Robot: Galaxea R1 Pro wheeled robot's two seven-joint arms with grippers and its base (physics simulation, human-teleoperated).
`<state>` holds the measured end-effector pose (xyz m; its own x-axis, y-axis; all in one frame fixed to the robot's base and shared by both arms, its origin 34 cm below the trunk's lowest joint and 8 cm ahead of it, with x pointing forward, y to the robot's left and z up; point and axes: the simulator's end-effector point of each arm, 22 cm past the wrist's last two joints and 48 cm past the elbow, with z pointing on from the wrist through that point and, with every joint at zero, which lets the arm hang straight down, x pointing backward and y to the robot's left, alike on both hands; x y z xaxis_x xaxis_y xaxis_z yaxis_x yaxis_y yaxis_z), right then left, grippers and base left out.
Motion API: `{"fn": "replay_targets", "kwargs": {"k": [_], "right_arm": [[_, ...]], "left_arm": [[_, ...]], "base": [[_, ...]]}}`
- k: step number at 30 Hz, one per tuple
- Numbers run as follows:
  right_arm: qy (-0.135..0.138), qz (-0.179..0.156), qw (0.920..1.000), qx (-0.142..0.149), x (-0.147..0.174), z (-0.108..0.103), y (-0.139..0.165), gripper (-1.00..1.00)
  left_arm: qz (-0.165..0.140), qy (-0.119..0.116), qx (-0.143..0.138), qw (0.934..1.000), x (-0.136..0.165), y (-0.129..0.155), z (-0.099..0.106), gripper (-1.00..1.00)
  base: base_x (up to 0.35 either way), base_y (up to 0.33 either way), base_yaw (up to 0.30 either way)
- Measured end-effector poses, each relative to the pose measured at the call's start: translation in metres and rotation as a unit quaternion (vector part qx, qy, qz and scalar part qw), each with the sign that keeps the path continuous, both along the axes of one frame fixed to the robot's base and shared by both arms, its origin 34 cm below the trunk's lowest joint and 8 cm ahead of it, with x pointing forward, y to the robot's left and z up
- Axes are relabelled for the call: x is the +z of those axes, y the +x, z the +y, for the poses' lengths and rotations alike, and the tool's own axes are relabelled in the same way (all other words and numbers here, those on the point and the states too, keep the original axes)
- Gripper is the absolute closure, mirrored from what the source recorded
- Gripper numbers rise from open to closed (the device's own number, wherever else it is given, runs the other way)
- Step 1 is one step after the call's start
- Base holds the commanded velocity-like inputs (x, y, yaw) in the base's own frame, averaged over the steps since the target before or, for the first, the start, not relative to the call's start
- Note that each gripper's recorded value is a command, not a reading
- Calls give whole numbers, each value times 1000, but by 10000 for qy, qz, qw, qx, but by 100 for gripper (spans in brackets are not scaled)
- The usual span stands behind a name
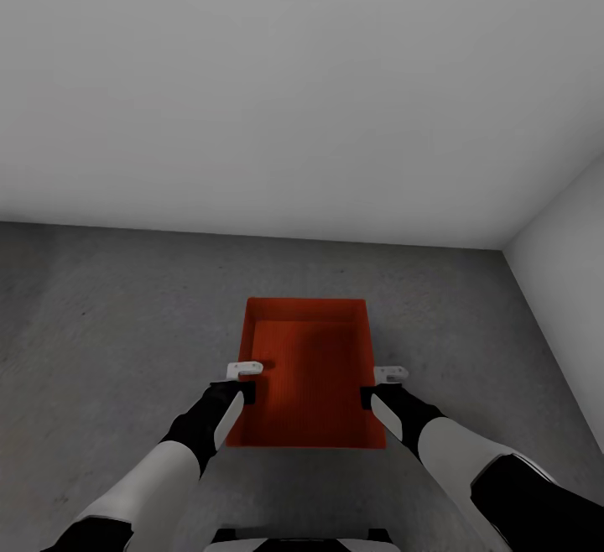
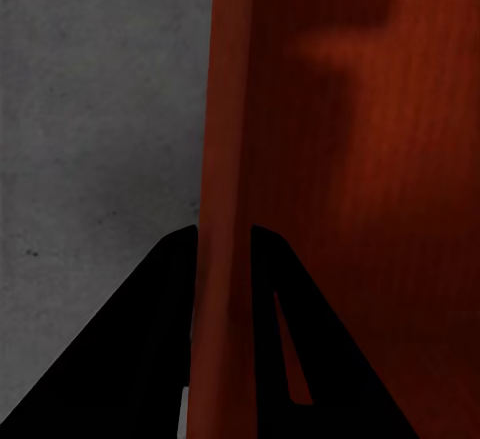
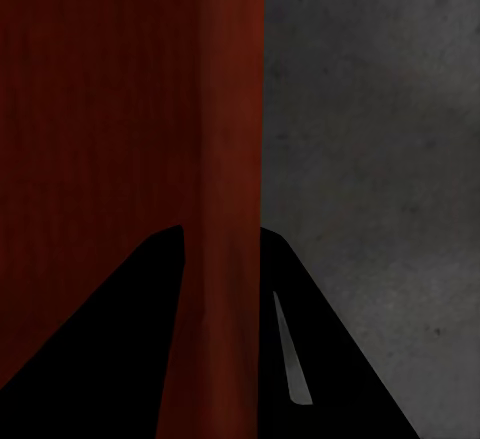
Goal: Move the two storage containers from the living room to the garage. In the garage, place one container on the floor and stack the other container on top of it (either order is fine).
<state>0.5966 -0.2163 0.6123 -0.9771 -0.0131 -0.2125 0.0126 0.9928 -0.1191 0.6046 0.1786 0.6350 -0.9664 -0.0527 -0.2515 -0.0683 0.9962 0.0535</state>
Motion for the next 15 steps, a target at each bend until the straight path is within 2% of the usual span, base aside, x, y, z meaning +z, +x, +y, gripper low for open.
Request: {"fn": "replay_targets", "kwargs": {"k": [15], "right_arm": [[2,16,10000,3,-3,-1,1,100]], "left_arm": [[12,2,-10,10000,-3,1,-1,100]], "base": [[0,0,0]]}}
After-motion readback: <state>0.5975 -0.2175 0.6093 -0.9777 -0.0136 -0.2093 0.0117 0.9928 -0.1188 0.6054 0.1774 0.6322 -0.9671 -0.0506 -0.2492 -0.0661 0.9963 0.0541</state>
